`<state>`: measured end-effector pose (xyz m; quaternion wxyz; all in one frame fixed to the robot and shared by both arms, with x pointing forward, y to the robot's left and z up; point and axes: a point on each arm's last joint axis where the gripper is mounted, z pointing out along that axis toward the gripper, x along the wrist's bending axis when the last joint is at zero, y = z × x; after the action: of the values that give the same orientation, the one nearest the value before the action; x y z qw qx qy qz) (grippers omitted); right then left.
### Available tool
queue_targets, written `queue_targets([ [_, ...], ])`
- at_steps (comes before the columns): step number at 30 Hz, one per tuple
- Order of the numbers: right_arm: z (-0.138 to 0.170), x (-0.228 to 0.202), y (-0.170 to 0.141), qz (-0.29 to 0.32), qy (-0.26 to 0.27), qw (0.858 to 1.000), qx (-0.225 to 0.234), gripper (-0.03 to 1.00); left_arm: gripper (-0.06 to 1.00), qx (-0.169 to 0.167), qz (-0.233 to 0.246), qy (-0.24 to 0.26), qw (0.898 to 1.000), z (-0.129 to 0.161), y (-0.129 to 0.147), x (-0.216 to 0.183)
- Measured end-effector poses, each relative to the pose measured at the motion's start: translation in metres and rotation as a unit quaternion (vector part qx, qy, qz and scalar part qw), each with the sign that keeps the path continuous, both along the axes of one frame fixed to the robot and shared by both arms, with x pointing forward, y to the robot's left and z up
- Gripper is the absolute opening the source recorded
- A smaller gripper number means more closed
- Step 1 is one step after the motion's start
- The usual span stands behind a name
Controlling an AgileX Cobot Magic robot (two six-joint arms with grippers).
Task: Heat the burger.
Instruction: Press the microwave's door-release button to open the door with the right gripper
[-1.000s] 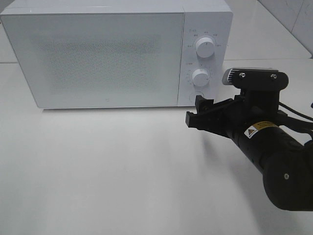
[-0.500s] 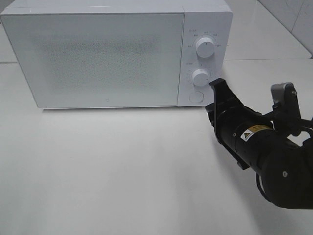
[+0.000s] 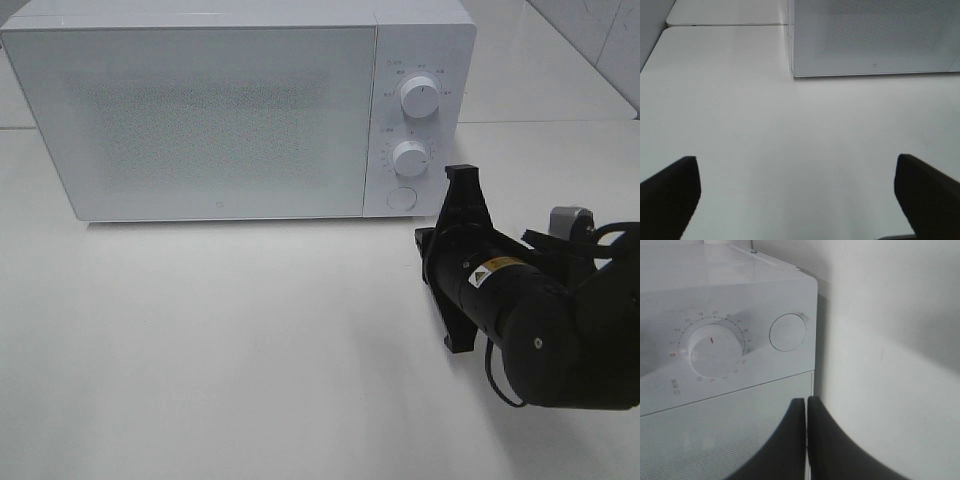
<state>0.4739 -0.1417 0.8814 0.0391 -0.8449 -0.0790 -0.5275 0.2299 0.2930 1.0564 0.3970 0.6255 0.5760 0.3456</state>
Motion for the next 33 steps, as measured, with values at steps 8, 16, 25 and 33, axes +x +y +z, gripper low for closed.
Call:
queue_targets([
  [8, 0.001, 0.028, 0.003, -0.013, -0.001, 1.0, 0.014, 0.01, 0.97, 0.0, 0.0, 0.0, 1.0, 0.0, 0.0, 0.0],
  [16, -0.009, 0.049, 0.005, -0.028, 0.011, 0.999, 0.018, 0.01, 0.97, 0.0, 0.0, 0.0, 1.0, 0.0, 0.0, 0.0],
  [25, -0.017, 0.073, 0.008, -0.044, 0.011, 0.999, 0.022, 0.01, 0.97, 0.0, 0.0, 0.0, 1.0, 0.0, 0.0, 0.0],
  [33, -0.023, 0.085, 0.013, -0.05, 0.008, 0.999, 0.02, 0.01, 0.97, 0.0, 0.0, 0.0, 1.0, 0.0, 0.0, 0.0],
])
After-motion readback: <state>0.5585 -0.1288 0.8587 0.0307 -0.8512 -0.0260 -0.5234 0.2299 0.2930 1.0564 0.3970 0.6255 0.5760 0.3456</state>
